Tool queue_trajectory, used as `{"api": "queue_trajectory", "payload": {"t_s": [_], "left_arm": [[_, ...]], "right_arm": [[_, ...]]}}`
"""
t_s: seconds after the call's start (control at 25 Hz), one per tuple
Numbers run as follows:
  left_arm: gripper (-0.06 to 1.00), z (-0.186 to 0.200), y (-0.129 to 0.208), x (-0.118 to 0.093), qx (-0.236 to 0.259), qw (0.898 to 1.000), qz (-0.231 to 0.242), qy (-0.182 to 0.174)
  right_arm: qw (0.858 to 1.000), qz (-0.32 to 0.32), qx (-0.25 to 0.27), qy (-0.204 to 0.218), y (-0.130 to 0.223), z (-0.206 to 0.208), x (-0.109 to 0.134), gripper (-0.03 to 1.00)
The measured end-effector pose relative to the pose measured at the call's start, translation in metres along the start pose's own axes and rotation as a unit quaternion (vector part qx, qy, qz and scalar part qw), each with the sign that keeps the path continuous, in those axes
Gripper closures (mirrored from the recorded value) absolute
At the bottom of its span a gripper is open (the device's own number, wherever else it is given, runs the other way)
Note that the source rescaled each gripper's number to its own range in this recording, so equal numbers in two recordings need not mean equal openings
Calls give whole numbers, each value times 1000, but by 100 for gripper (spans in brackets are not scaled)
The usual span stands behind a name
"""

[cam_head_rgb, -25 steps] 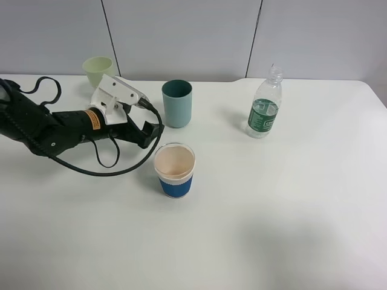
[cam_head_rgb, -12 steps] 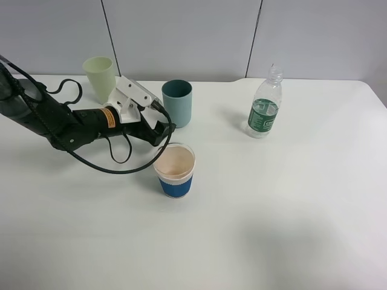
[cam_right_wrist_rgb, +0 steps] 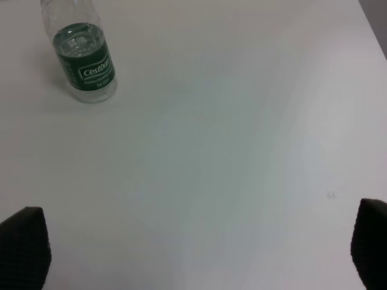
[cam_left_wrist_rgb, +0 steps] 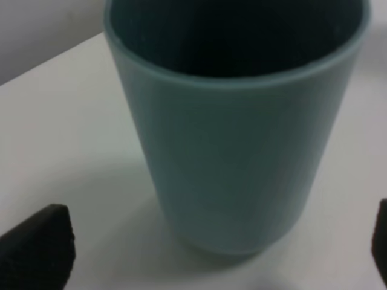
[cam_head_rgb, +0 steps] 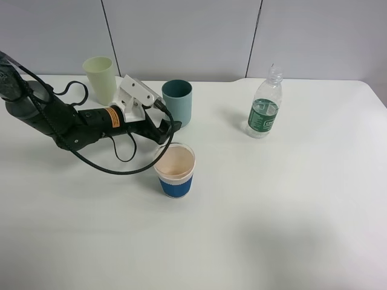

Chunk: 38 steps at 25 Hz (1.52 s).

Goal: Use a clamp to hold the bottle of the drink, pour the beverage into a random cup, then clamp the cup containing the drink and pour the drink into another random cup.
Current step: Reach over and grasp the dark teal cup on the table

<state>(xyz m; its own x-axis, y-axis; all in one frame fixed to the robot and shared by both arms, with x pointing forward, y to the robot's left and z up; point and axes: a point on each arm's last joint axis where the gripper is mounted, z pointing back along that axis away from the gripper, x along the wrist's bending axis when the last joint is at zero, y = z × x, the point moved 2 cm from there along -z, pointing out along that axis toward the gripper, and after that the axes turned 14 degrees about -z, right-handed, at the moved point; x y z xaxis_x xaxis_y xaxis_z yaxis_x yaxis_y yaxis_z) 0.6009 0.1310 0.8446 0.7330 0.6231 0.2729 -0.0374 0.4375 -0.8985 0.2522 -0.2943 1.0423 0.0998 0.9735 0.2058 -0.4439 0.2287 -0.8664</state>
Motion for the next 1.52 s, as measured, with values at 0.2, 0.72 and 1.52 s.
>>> {"api": "queue_trajectory", "payload": {"t_s": [0.2,0.72,1.52], "left_arm": [[-6,-5,-7,5,-14,1000,-7,-5],[-6,-8,0,2,-12,1000,-6,3],[-6,-31,-9,10,-43,999,10,18]], "right_arm": [[1000,0,0,0,0,0,0,-3],[1000,0,0,0,0,0,0,-3],[1000,0,0,0,0,0,0,-3]]}}
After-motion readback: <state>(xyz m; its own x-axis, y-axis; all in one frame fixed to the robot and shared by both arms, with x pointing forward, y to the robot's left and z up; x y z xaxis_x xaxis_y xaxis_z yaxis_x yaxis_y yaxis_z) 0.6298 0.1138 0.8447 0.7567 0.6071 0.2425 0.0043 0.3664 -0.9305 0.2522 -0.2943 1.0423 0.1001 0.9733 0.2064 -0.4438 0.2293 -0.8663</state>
